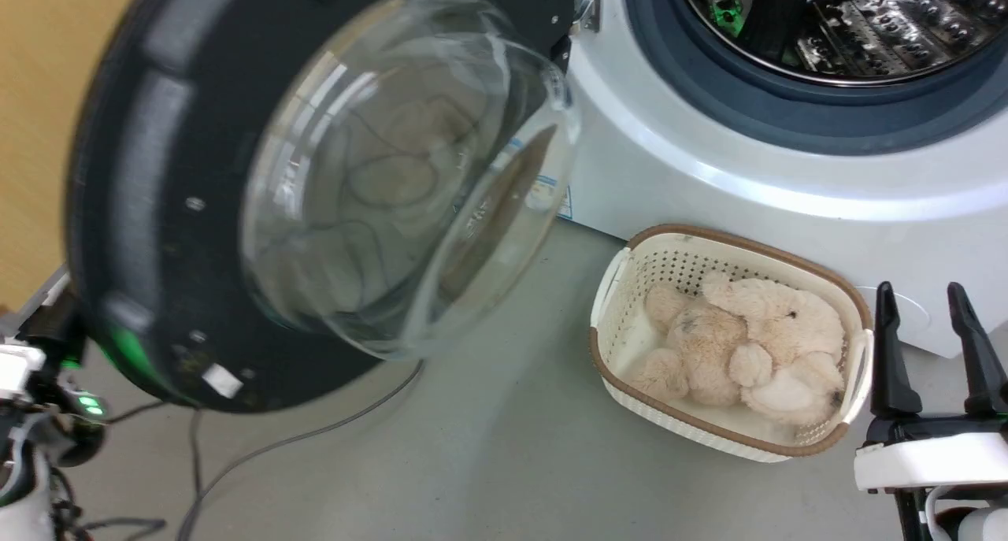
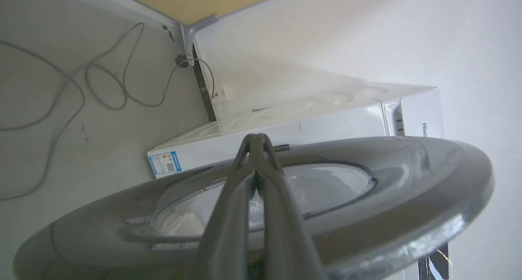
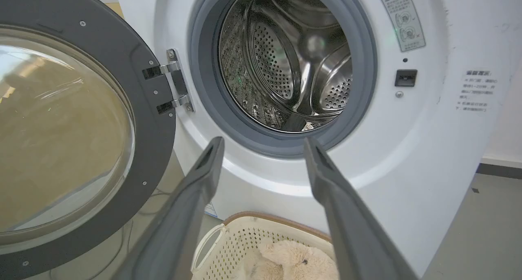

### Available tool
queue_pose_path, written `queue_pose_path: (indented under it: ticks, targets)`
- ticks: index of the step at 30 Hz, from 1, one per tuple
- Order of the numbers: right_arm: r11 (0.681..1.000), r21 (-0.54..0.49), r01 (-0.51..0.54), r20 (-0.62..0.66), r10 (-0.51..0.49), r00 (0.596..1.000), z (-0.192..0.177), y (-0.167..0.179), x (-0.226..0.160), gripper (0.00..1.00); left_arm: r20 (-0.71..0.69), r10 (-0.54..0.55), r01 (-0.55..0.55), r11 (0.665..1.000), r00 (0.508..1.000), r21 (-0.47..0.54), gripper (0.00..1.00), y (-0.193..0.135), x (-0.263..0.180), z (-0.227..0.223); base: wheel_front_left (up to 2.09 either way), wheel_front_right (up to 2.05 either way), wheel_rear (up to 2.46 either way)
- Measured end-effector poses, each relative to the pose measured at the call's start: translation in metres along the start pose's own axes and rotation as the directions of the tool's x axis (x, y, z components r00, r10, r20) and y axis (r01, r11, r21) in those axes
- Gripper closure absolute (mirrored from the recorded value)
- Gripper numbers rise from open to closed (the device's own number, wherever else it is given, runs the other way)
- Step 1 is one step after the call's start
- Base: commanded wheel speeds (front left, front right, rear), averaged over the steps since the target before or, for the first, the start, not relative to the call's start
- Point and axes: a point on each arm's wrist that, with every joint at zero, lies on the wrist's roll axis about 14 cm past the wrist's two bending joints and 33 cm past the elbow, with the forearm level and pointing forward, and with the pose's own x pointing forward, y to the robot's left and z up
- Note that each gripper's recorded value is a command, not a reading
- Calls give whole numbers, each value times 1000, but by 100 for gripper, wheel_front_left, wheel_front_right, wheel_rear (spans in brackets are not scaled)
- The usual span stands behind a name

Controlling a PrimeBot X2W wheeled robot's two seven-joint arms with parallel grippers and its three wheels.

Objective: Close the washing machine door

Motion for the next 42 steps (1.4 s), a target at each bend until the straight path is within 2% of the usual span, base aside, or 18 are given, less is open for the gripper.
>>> queue_pose_path:
  ticks: [6, 11, 12, 17, 27, 34, 42]
  targets:
    - [1000, 4, -6, 7, 6, 1000, 0, 3, 4, 0, -206, -65, 69, 998, 976, 10, 100, -14, -14, -49, 0, 0, 0]
    - [1000, 10, -9, 29, 9, 1000, 9, 5, 4, 0, -385, -116, 143, 989, 916, 43, 100, -30, -38, -102, 0, 0, 0]
    - [1000, 10, -9, 29, 9, 1000, 9, 5, 4, 0, -385, -116, 143, 989, 916, 43, 100, -30, -38, -102, 0, 0, 0]
    - [1000, 12, -10, 42, 10, 999, 15, 6, 3, 0, -485, -178, 222, 974, 856, 35, 100, -50, -55, -138, 0, 0, 0]
    - [998, -6, 58, 63, -57, 996, 28, -17, -13, 0, -656, -318, 389, 920, 684, -41, 100, -101, -71, -212, 0, 0, 0]
    - [987, -26, 161, 75, -158, 985, 37, -53, -36, 0, -738, -360, 428, 898, 570, -108, 100, -118, -75, -269, 0, 0, 0]
    - [957, -44, 286, 84, -282, 956, 46, -92, -69, 0, -806, -392, 432, 881, 444, -191, 100, -132, -78, -339, 0, 0, 0]
